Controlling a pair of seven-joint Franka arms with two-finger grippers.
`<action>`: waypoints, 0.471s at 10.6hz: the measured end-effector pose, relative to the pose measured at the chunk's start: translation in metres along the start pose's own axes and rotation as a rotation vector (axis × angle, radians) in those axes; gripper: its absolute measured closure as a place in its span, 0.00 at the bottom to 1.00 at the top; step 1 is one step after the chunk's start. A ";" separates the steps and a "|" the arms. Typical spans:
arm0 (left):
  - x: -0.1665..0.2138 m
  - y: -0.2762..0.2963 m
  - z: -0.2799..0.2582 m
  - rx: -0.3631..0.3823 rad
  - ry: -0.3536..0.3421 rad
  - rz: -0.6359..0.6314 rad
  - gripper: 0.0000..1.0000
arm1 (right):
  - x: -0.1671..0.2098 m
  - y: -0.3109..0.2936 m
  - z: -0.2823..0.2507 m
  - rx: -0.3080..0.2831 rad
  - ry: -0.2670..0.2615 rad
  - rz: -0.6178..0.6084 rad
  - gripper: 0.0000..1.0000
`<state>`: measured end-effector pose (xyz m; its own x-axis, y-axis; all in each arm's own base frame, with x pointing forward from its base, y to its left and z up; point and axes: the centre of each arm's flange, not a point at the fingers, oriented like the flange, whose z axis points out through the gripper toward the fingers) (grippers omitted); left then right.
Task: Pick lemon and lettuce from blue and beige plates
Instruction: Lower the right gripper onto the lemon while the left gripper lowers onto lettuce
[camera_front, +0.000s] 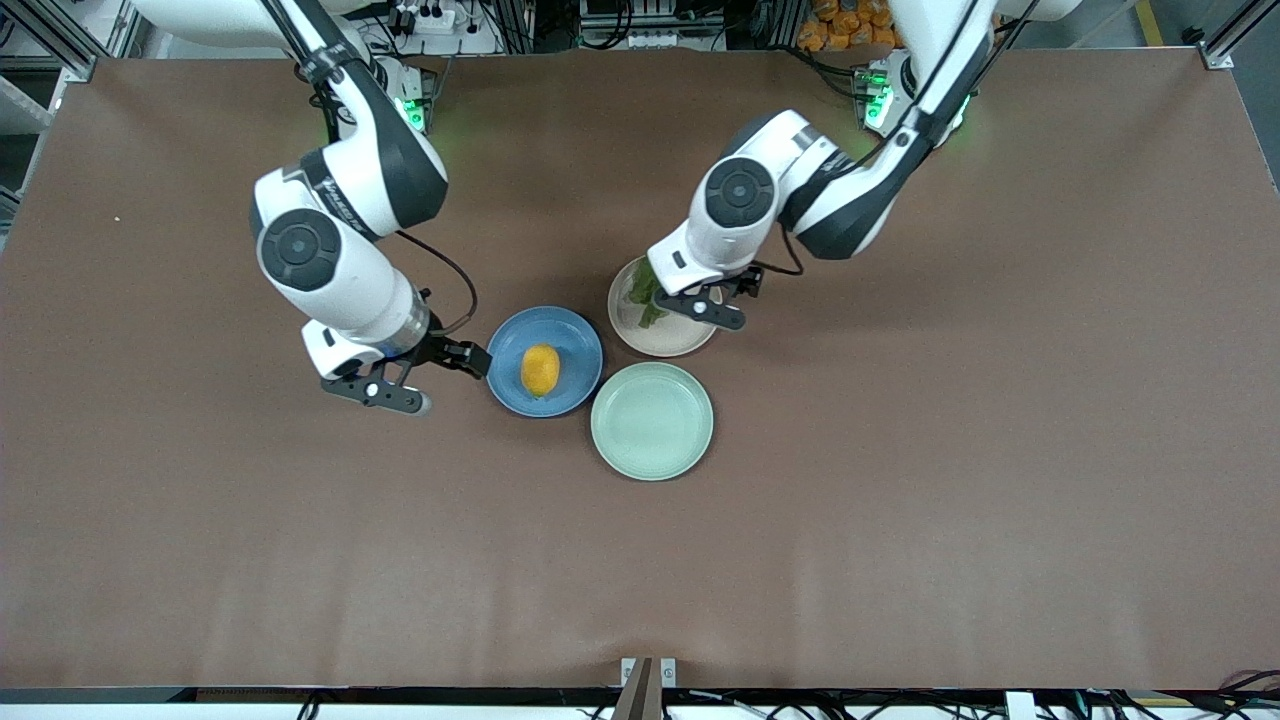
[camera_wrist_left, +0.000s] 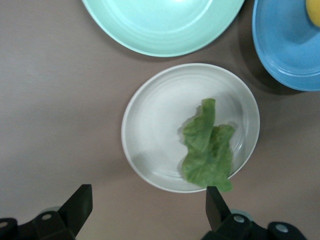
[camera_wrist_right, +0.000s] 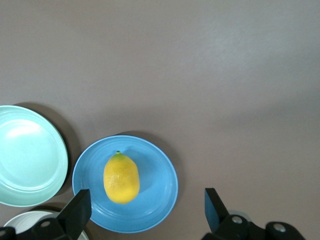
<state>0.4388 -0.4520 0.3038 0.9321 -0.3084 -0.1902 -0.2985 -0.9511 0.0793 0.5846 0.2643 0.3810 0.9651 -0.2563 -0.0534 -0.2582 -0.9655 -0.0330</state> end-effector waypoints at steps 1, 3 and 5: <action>0.001 0.015 0.017 0.007 -0.014 -0.013 0.00 | -0.002 -0.007 0.012 -0.001 -0.005 -0.003 0.00; 0.008 0.034 0.048 0.026 -0.038 -0.028 0.00 | -0.005 -0.018 0.032 -0.002 -0.001 -0.004 0.00; 0.014 0.046 0.071 0.022 -0.056 -0.031 0.00 | -0.007 -0.029 0.056 -0.013 0.019 0.004 0.00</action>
<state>0.4233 -0.5009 0.2357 0.9284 -0.2782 -0.2463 -0.2744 -0.9603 0.0506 0.5832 0.2971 0.3268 0.9647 -0.2612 -0.0345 -0.2620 -0.9649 -0.0200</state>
